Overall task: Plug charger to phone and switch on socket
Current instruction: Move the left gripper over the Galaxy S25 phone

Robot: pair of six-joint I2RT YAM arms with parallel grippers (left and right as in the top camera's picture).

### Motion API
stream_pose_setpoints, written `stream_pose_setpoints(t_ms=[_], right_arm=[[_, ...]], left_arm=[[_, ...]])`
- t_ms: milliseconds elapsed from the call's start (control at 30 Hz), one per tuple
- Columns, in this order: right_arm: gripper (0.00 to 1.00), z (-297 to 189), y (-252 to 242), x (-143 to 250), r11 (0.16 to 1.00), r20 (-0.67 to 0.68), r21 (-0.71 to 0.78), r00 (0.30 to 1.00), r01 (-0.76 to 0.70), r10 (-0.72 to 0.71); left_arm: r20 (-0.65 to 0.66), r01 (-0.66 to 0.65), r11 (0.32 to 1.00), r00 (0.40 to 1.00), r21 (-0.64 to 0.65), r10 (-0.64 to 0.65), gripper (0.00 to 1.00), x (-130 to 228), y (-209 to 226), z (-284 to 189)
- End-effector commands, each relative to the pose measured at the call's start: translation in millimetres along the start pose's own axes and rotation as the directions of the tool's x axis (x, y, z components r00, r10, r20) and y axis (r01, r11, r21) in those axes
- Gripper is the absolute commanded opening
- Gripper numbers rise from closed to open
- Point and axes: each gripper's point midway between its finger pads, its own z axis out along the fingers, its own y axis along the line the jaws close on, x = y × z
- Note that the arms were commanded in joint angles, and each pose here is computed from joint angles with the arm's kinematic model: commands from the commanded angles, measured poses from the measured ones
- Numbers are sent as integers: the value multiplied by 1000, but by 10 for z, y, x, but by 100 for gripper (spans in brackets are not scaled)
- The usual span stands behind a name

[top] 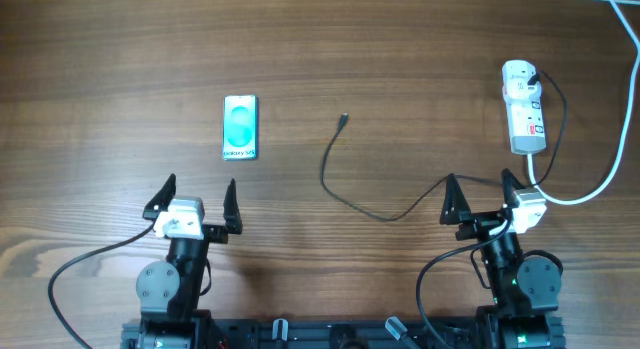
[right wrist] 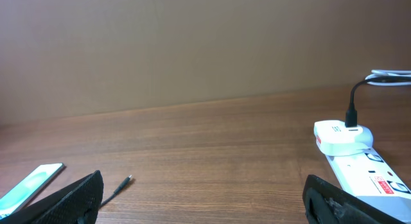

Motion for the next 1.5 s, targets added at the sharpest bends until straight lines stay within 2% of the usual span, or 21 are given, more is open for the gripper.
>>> stream_pose_setpoints(t_ms=[0,167,433,533,633,700,800,900,1033,1067,1167,1233,1300,1333,1400,1467], right_arm=[[100,-4,-5,-18,1000,9,5,1000,-2,2],[100,-4,-4,-18,1000,10,5,1000,-2,2],[100,-4,-5,-18,1000,9,5,1000,-2,2],[100,-4,-4,-18,1000,10,5,1000,-2,2],[100,-4,-4,-18,1000,10,5,1000,-2,2],[100,-4,-4,-18,1000,10,5,1000,-2,2],[100,-4,-4,-18,1000,10,5,1000,-2,2],[100,-4,-4,-18,1000,10,5,1000,-2,2],[100,-4,-4,-18,1000,10,5,1000,-2,2],[100,-4,-4,-18,1000,10,5,1000,-2,2],[100,-4,-4,-18,1000,10,5,1000,-2,2],[100,-4,-4,-18,1000,10,5,1000,-2,2],[100,-4,-4,-18,1000,10,5,1000,-2,2],[100,-4,-4,-18,1000,10,5,1000,-2,2],[100,-4,-4,-18,1000,10,5,1000,-2,2],[100,-4,-5,-18,1000,9,5,1000,-2,2]], left_arm=[[74,-15,1000,997,11,14,100,-172,-21,-9],[180,1,997,984,71,-13,100,-435,-121,-47],[175,13,988,984,153,-40,100,-863,-258,-36],[79,24,975,996,222,-43,100,-1102,-374,169],[-156,87,965,987,246,-49,100,-1138,-424,529],[-321,134,965,945,225,-57,100,-1077,-412,775],[-520,190,964,851,187,-67,100,-927,-396,1087],[-654,224,963,753,150,-73,100,-692,-383,1277],[-826,261,962,557,79,-83,100,-5,-361,1405],[-868,270,961,488,58,-85,100,242,-360,1395],[-915,286,958,394,30,-89,100,620,-368,1412],[-926,288,957,366,22,-89,100,739,-366,1418],[-913,278,960,397,27,-89,100,776,-346,1540],[-905,230,972,401,-51,-142,100,835,-212,1615],[-912,151,978,365,-143,-190,100,997,-30,1650],[-939,108,981,289,-162,-187,100,1048,6,1668]])
